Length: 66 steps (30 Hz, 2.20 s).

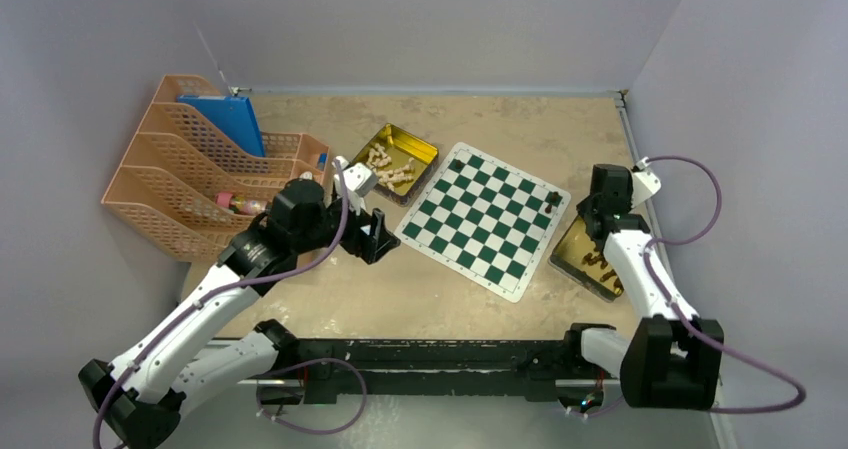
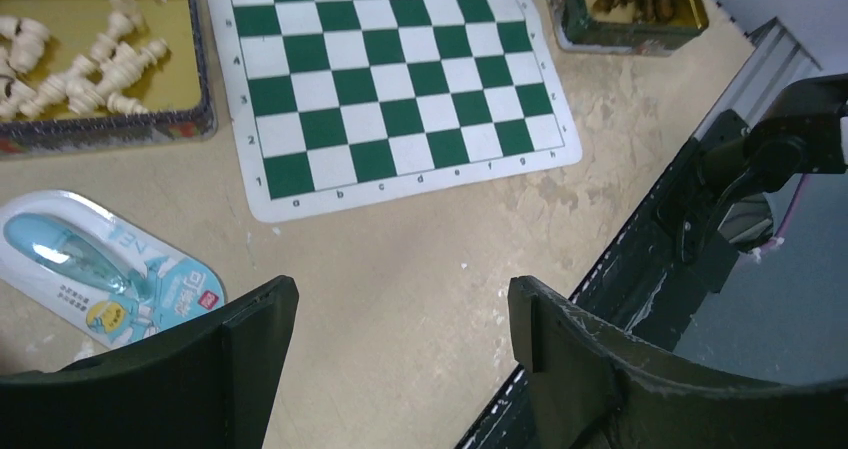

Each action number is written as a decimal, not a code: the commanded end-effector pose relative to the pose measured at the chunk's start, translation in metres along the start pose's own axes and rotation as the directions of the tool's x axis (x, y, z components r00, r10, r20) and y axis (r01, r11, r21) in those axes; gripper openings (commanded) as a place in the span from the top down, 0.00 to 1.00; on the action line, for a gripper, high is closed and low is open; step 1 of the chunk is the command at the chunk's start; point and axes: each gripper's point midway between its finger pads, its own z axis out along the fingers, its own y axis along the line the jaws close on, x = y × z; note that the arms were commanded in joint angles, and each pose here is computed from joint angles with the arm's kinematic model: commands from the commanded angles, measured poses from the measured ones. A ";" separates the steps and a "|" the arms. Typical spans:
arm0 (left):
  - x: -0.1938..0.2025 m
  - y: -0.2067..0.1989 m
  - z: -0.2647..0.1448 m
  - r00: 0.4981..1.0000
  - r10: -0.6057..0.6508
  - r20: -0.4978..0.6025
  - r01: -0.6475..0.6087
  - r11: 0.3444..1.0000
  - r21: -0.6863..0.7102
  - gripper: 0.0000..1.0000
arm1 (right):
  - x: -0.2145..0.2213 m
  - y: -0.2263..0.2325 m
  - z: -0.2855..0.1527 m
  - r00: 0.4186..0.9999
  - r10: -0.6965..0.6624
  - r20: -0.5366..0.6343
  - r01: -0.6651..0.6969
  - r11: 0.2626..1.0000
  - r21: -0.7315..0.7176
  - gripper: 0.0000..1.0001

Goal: Set up the chess pieces on the board
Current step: Pick up the chess piece from the storage box, then place the chess piece on the chessboard.

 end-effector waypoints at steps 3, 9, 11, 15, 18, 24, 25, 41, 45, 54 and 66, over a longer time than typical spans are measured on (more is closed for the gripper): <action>-0.029 -0.035 -0.014 0.968 0.102 0.227 -0.145 0.973 0.181 0.23 | -0.022 0.057 -0.053 1.000 0.020 0.014 -0.015 0.952 -0.305 0.89; -0.057 -0.059 -0.021 0.972 -0.044 0.231 -0.025 0.957 0.289 0.28 | 0.002 0.109 -0.117 0.992 -0.012 -0.128 -0.076 0.749 -0.659 0.88; -0.066 -0.063 -0.020 0.971 -0.053 0.233 -0.021 0.952 0.305 0.31 | 0.020 0.122 -0.132 0.981 -0.095 -0.172 -0.059 0.692 -0.720 0.88; -0.069 -0.071 -0.019 0.966 0.082 0.246 -0.167 0.923 0.348 0.35 | 0.056 0.137 -0.161 0.949 -0.259 -0.177 0.008 0.584 -0.812 0.87; -0.051 -0.083 -0.019 0.918 0.280 0.281 -0.382 0.814 0.437 0.38 | 0.075 0.143 -0.189 0.926 -0.345 -0.153 0.032 0.476 -0.879 0.87; -0.017 -0.098 -0.028 0.650 0.556 0.518 -0.760 0.467 0.451 0.37 | 0.109 0.144 -0.233 0.875 -0.466 -0.127 0.026 0.308 -0.951 0.86; -0.013 -0.097 -0.027 0.598 0.583 0.550 -0.801 0.419 0.427 0.36 | 0.117 0.143 -0.239 0.864 -0.488 -0.124 0.023 0.284 -0.959 0.86; 0.011 -0.093 0.007 0.416 0.635 0.651 -0.887 0.126 0.444 0.39 | 0.223 0.146 -0.336 0.637 -0.770 0.040 -0.097 -0.131 -0.987 0.85; 0.020 -0.088 0.013 0.434 0.648 0.626 -0.872 0.128 0.473 0.44 | 0.228 0.140 -0.336 0.627 -0.776 0.069 -0.101 -0.169 -0.980 0.83; 0.030 -0.084 0.018 0.434 0.657 0.617 -0.866 0.116 0.486 0.48 | 0.223 0.142 -0.353 0.639 -0.764 0.093 -0.153 -0.245 -0.957 0.83; 0.028 -0.093 0.013 0.418 0.629 0.655 -0.874 0.082 0.479 0.59 | 0.213 0.144 -0.364 0.660 -0.748 0.063 -0.189 -0.246 -0.951 0.84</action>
